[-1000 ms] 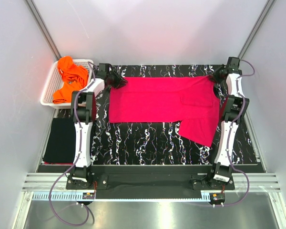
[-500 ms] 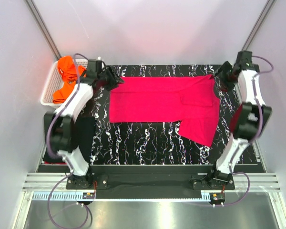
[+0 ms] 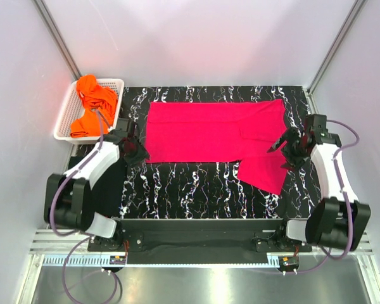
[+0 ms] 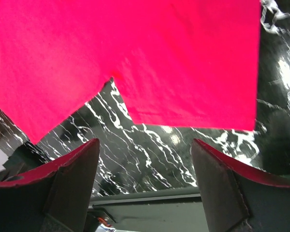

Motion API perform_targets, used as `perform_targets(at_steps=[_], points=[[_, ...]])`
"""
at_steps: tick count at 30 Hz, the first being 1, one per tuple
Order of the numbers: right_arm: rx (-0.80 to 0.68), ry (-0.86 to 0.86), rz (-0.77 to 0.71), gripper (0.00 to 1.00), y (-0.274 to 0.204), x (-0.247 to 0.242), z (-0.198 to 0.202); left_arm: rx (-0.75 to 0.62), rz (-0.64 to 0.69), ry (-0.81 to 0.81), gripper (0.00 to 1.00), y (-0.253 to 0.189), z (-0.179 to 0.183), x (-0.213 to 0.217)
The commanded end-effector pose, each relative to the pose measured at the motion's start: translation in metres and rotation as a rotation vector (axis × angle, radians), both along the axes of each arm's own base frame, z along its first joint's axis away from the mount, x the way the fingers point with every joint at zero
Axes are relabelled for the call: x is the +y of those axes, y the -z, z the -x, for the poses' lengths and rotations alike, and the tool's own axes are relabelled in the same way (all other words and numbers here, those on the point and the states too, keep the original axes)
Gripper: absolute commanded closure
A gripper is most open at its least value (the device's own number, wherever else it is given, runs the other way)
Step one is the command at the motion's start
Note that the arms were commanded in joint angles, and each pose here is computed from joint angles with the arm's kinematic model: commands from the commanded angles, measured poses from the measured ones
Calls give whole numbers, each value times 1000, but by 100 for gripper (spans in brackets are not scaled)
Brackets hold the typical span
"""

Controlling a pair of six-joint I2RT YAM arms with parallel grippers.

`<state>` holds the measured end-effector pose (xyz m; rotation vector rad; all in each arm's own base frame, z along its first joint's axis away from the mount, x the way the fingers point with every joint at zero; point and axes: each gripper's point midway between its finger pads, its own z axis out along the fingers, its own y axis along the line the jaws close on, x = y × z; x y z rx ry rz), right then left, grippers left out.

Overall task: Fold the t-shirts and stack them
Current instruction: Fold the tshirt

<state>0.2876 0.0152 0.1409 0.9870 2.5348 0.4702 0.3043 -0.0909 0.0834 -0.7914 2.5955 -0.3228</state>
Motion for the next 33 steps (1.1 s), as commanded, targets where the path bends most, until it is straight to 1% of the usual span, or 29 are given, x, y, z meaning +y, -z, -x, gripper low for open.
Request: perform_targets(at_steps=[1, 5, 9, 15, 18, 20, 21, 23, 27, 30, 33], points=[[-19, 15, 51, 17, -4, -5, 17, -5, -49, -52, 55, 7, -19, 7], [32, 24, 66, 17, 3, -7, 31, 33, -62, -75, 55, 21, -28, 8], [32, 12, 90, 18, 3, -10, 33, 65, -65, -73, 53, 34, -35, 6], [57, 1, 109, 17, 10, -14, 35, 34, -84, -87, 53, 30, -46, 9], [77, 5, 105, 17, 15, -14, 35, 42, -90, -92, 53, 36, -47, 10], [80, 13, 113, 17, 15, -16, 34, 65, -79, -82, 54, 44, -47, 6], [86, 17, 117, 17, 16, -17, 33, 67, -70, -80, 57, 46, -49, 4], [93, 25, 128, 16, 18, -20, 33, 89, -60, -79, 57, 54, -49, 2], [127, 40, 118, 15, 26, -20, 34, 88, -76, -76, 59, 59, -53, 4], [148, 49, 127, 15, 31, -23, 36, 97, -81, -63, 65, 63, -54, 4], [187, 79, 157, 14, 41, -33, 42, 100, -83, -54, 81, 66, -54, 5]])
